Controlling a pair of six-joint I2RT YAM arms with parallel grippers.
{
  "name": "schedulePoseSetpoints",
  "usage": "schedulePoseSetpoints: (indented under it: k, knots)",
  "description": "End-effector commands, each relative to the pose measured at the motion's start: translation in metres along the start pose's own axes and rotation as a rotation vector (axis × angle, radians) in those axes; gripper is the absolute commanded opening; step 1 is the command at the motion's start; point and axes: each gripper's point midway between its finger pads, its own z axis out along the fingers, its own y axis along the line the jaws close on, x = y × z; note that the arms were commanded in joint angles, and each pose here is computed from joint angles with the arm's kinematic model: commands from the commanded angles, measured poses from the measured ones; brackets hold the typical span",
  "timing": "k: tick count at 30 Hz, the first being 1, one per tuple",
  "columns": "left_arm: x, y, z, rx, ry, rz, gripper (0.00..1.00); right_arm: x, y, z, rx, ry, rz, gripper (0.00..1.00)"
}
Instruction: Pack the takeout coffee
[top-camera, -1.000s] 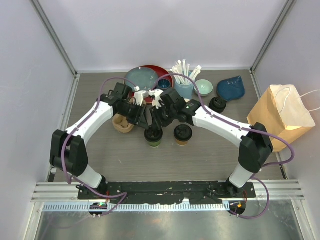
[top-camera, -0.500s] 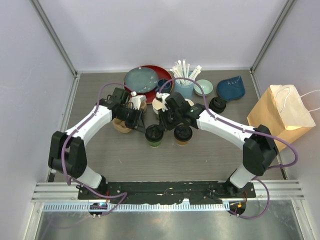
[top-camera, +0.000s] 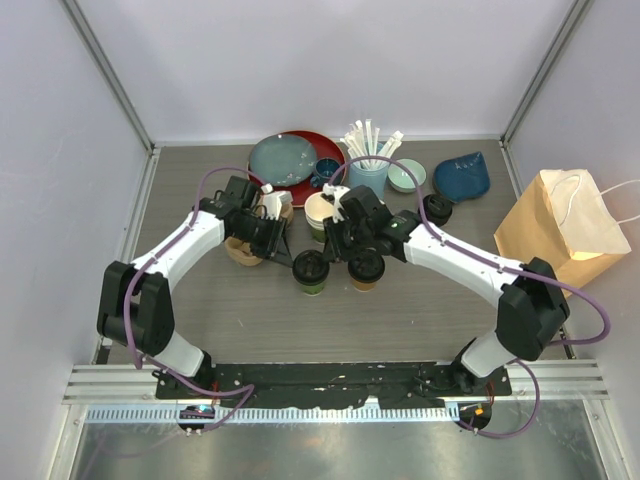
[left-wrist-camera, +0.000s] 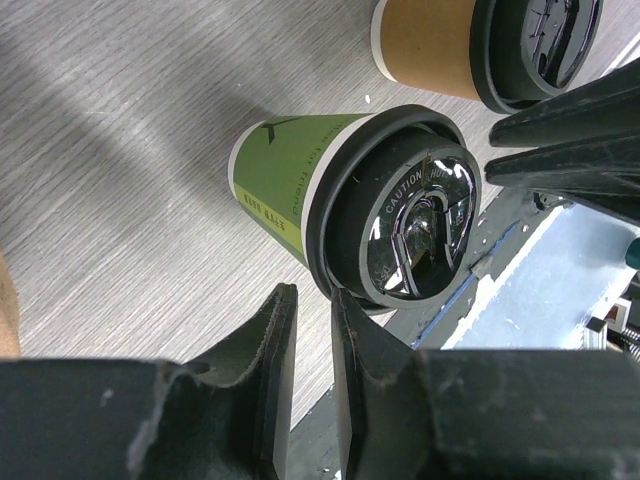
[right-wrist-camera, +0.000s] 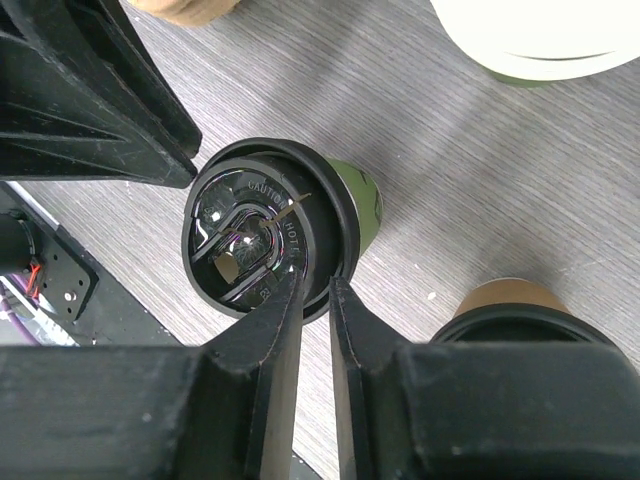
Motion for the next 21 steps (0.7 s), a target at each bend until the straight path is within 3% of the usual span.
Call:
schedulePoseSetpoints:
  k: [1,21]
  knots:
    - [-0.014,-0.016,-0.011,0.047,-0.06,0.037,0.25,-0.023,0.007,-0.025,-0.028,-0.099,0.017,0.23]
    - [0.005,0.002,0.022,0.069,0.045,-0.058,0.24,0.026,-0.003,0.019,-0.075,0.059,0.07,0.22]
